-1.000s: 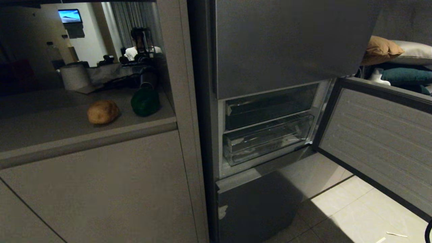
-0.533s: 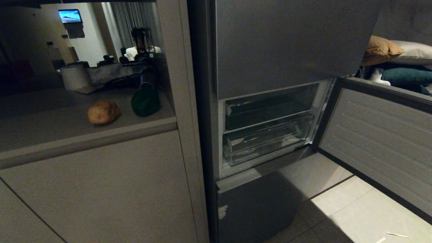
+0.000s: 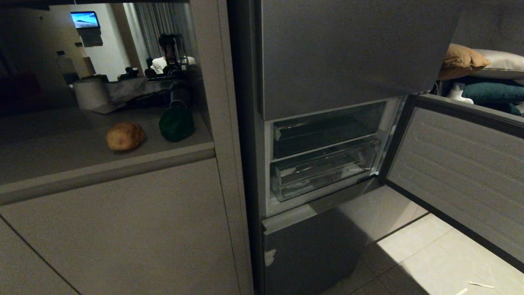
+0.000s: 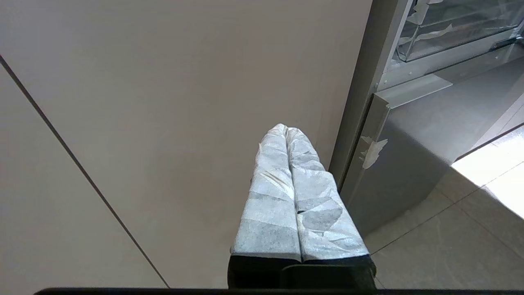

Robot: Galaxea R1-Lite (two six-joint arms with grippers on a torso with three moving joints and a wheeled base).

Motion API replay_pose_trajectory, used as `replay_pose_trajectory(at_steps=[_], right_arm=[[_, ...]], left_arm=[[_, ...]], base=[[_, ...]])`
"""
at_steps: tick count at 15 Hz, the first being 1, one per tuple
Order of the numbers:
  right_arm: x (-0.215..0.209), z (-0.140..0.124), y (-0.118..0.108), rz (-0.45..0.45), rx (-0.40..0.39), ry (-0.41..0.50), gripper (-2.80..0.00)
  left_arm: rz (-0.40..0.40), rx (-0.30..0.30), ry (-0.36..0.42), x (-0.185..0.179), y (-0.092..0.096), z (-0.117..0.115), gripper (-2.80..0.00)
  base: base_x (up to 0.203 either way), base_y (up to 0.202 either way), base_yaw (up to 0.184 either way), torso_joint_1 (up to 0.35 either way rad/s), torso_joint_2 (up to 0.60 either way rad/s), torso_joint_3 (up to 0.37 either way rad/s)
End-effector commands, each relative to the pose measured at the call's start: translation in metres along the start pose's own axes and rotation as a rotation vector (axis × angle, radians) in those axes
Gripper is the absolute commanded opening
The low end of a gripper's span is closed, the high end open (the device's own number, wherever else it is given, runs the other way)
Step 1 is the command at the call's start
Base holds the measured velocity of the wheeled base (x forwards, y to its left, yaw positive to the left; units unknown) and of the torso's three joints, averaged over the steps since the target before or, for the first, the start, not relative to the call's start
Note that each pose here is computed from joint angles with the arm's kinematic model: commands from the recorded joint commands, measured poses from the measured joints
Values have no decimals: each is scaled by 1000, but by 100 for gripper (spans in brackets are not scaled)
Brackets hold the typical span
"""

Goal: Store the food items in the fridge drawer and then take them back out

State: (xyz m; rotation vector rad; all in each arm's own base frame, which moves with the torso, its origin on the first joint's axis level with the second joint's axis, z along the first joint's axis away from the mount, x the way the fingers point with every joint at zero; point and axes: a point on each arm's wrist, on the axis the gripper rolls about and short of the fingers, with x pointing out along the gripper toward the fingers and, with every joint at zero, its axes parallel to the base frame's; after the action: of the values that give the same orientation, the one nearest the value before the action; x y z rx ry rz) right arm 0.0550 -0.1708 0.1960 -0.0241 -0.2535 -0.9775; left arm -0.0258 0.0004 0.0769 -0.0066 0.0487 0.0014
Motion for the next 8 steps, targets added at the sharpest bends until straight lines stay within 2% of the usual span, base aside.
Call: replay_pose_trajectory(at_steps=[1, 4, 8], right_arm=[[21, -13, -29, -52, 12, 69, -280], [40, -19, -58, -112, 13, 90, -280], [58, -36, -82, -144, 23, 133, -280]], left_arm=[[0, 0, 0, 0, 0, 0, -280], [0, 1, 0, 0, 0, 0, -280], [0, -1, 0, 0, 0, 0, -280]], base=[[0, 0, 0, 0, 0, 0], [0, 0, 0, 0, 0, 0], [0, 0, 0, 0, 0, 0]])
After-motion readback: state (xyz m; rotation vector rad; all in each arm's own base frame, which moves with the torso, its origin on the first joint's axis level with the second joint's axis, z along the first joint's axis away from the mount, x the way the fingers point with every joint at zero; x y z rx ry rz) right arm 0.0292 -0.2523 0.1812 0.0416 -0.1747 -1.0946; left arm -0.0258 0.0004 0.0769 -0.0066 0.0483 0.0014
